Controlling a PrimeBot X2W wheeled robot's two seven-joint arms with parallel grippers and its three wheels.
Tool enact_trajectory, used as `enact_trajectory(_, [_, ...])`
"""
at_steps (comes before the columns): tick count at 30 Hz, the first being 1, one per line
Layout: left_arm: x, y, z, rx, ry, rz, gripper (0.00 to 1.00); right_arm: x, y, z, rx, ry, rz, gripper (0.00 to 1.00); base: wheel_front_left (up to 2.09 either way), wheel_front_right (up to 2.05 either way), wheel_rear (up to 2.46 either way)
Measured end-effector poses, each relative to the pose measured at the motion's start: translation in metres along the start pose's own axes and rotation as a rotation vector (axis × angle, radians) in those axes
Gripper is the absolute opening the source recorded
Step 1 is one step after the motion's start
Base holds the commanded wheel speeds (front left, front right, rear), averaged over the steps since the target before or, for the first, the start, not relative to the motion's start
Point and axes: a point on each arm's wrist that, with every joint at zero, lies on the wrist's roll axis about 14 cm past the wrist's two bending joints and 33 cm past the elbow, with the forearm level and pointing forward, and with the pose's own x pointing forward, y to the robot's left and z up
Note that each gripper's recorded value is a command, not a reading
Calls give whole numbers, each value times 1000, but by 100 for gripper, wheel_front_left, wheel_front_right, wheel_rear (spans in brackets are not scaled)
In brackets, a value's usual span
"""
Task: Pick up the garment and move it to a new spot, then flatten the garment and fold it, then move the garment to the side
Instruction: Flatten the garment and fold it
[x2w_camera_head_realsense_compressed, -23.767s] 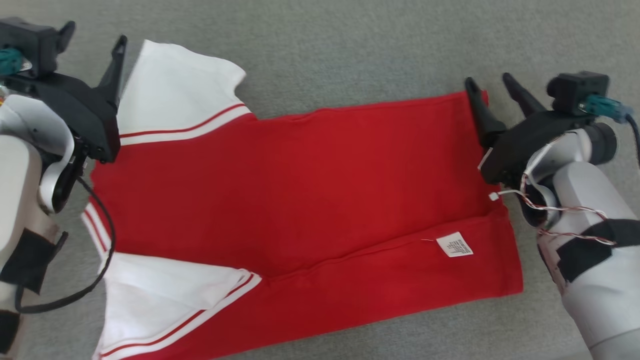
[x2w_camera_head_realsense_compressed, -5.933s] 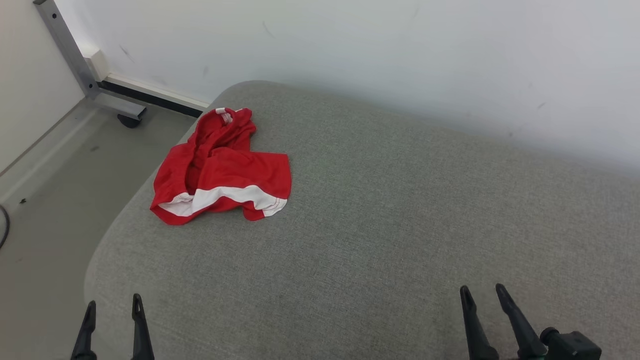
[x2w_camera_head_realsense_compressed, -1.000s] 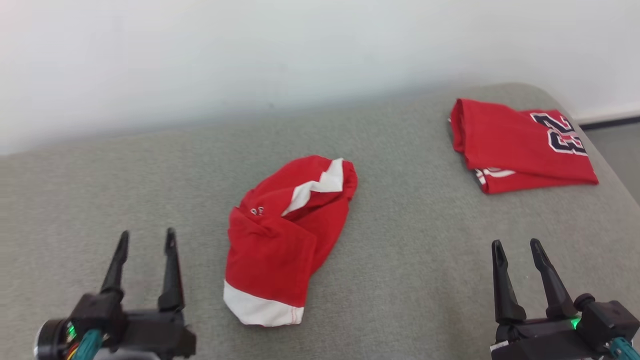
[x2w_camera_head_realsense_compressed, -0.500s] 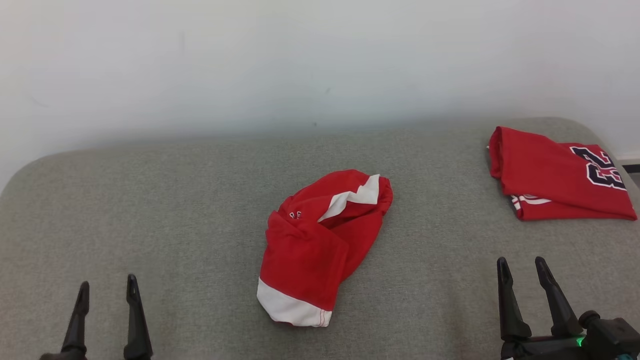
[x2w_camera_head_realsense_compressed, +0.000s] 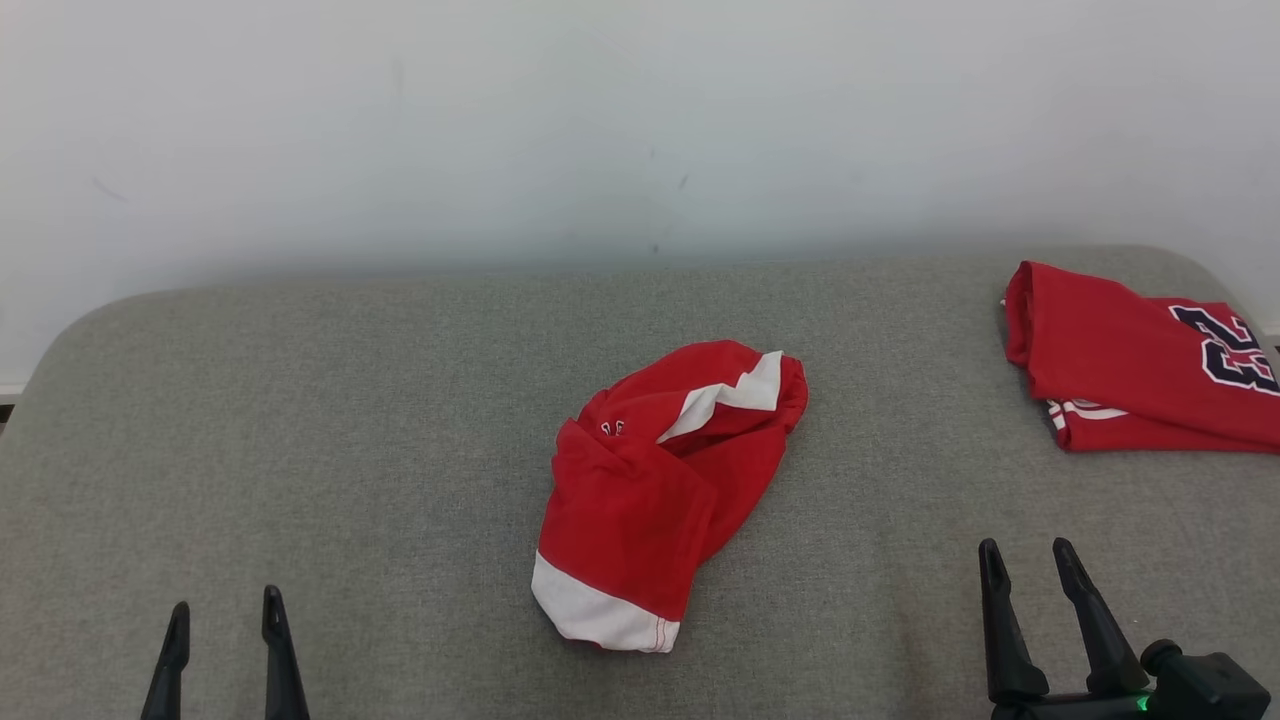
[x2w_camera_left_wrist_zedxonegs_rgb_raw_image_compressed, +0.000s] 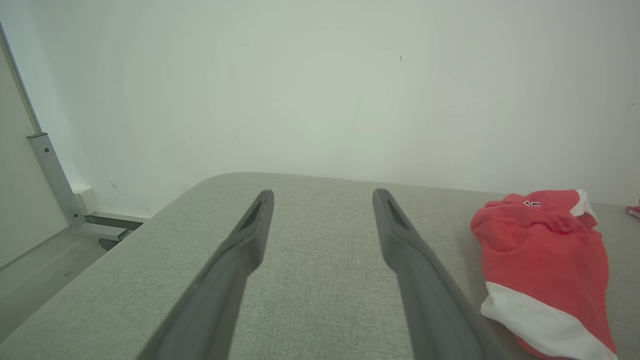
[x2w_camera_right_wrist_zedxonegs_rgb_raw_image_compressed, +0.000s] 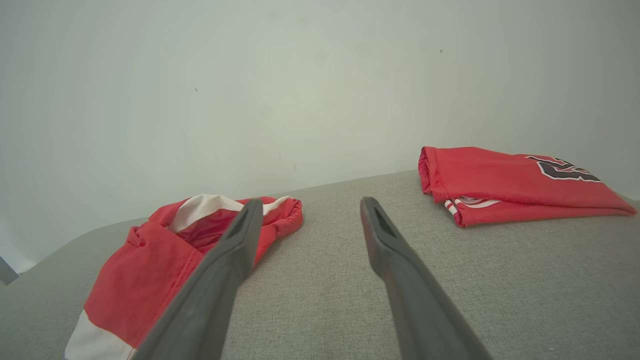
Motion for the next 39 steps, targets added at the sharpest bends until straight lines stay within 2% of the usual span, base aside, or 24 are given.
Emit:
enact_trajectory(8, [-1,3,-2,10,1,9,100,-1,1,-3,7,8,2,100,0,0,0])
enact_trajectory(14, [-1,-7,-5,32,8,-33,100,-2,0,-3,9,9,-1,100,0,0,0])
enact_trajectory(28, [7,-132,-41,7,113,-432,100,-3,-10,-11,11,34,-31,100,0,0,0])
enact_trajectory(39, [-11,-193,-109,19,328,-642,100,-6,-34,-15,7,49,-111,100,0,0,0])
